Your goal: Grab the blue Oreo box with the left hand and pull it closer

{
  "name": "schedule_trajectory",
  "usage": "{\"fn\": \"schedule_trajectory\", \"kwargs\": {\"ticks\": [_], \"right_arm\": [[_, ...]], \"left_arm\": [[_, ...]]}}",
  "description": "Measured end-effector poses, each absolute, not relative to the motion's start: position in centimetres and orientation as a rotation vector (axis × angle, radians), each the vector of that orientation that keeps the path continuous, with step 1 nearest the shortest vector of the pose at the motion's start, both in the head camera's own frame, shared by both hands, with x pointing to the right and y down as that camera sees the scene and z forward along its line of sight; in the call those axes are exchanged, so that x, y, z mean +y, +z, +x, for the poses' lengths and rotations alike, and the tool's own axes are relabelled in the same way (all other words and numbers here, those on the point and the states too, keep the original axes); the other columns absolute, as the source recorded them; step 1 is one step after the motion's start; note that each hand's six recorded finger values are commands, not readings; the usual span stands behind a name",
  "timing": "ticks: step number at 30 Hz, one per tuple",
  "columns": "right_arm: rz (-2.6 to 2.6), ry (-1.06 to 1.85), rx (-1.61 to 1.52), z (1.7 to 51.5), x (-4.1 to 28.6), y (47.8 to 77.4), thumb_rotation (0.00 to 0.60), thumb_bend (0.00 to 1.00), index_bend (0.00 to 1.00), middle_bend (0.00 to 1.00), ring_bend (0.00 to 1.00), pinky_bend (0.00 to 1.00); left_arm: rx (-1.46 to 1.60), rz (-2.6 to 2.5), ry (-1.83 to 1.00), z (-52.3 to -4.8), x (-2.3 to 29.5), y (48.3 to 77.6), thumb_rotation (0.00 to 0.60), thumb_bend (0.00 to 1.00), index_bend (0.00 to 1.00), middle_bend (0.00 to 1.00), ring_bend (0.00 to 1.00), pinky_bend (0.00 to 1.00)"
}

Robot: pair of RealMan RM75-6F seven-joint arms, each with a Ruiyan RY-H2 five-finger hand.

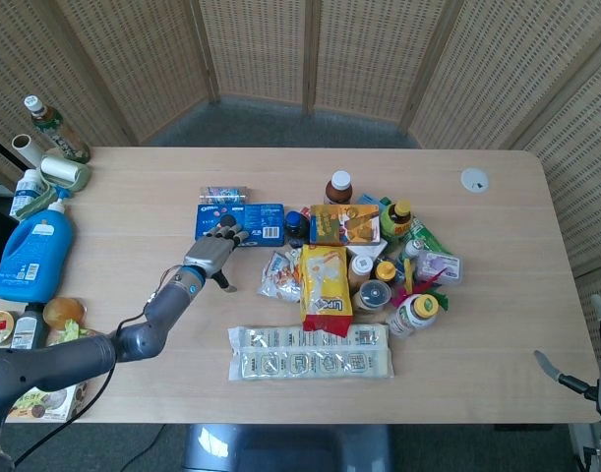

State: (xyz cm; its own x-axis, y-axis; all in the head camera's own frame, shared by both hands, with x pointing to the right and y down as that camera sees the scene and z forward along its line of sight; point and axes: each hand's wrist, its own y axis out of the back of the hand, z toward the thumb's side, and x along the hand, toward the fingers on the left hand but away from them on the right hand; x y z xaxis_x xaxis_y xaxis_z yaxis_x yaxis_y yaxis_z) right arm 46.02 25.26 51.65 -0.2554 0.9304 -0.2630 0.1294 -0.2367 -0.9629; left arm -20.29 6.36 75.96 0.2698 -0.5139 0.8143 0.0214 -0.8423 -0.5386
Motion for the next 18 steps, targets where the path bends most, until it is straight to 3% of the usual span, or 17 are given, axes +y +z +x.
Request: {"fn": "schedule_trajectory", "kwargs": {"ticks": [2, 6, 10, 18], "right_arm": [[-1.336, 1.558, -1.355, 45.9, 25.2, 51.7, 0.341, 0.15, 0.0, 0.0, 0.0, 0.0], [-1.343, 1.547, -1.353, 45.6, 25.0, 51.8, 0.336, 0.15, 0.0, 0.0, 0.0, 0.0], [-1.345, 1.536, -1.355, 45.5, 24.8, 51.6, 0.343, 0.15, 0.0, 0.0, 0.0, 0.0], [-1.343, 1.52, -1.359, 45.4, 24.7, 51.2, 0.347, 0.15, 0.0, 0.0, 0.0, 0.0]], "left_arm": [[0.436, -2.104, -1.605, -20.5, 6.7, 75.9, 0.569, 0.15, 0.18, 0.35, 0.37, 0.02], [0.406, -2.13, -1.619, -21.4, 7.8, 75.7, 0.568, 0.15, 0.32, 0.53, 0.55, 0.2], [0.372, -2.179, -1.634, -22.3, 9.1, 75.0, 0.56, 0.15, 0.36, 0.57, 0.6, 0.24], [0.257, -2.261, -1.663, -24.9, 12.5, 71.8, 0.535, 0.15, 0.35, 0.57, 0.6, 0.25]]}}
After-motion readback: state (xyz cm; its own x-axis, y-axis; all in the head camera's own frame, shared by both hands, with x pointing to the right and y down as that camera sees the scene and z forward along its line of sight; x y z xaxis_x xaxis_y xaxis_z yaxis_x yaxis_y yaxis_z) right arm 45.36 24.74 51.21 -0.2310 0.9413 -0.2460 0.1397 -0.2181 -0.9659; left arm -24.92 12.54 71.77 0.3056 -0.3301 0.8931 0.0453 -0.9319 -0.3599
